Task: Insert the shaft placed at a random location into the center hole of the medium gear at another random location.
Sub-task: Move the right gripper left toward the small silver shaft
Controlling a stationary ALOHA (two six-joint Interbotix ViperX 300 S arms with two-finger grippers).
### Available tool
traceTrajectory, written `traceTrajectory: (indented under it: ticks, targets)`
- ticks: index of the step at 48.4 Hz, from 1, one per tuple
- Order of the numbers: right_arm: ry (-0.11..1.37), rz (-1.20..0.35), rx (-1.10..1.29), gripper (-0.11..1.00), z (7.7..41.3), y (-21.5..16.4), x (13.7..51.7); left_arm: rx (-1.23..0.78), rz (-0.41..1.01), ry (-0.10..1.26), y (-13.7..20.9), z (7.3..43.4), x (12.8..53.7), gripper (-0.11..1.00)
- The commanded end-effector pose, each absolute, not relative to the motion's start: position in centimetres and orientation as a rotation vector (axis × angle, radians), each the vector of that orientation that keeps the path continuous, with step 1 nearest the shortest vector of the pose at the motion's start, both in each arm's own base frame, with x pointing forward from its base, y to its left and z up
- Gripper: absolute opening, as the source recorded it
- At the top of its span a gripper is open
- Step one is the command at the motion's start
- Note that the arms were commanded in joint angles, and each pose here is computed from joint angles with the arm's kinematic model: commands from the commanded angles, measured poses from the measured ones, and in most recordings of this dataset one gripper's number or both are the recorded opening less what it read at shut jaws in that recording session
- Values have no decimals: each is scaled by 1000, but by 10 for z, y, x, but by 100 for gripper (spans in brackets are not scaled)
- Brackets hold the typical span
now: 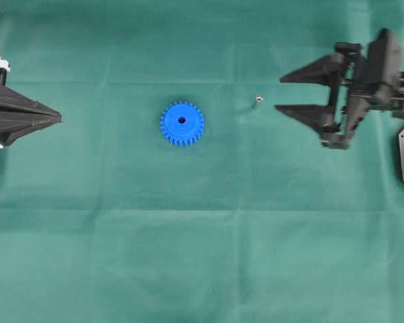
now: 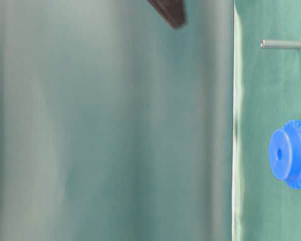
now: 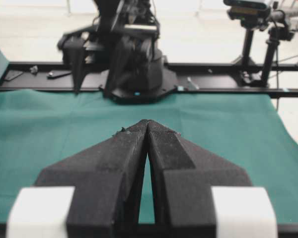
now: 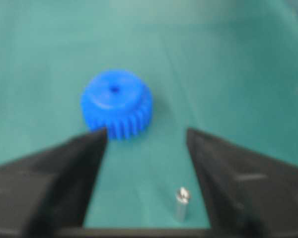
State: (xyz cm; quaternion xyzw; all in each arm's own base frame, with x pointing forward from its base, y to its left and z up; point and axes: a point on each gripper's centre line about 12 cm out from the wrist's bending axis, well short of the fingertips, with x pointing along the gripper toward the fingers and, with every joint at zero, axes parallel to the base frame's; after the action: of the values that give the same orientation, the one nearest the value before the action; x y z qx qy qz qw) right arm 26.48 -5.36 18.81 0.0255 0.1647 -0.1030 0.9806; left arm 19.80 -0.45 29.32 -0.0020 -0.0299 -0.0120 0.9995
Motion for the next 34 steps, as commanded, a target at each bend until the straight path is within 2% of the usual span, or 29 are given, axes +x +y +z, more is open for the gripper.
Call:
traceTrajectory:
  ticks: [1,3,7,20,34]
  targets:
    - [333,-224,51,86,180,-62,281,-3,-26,-83,-5,302,200,0]
    - [356,-229,51,90,169,-64,286,-1,-26,-83,-5,302,200,0]
    - [384,-233,53,85,153,-67,294,-1,-26,-80,-5,302,200,0]
    - [476,-260,72,86,113,-77,306,-4,-21,-61,-4,299,200,0]
    - [480,-286,82,85,107,-82,296,-4,-21,-44,-4,297,200,0]
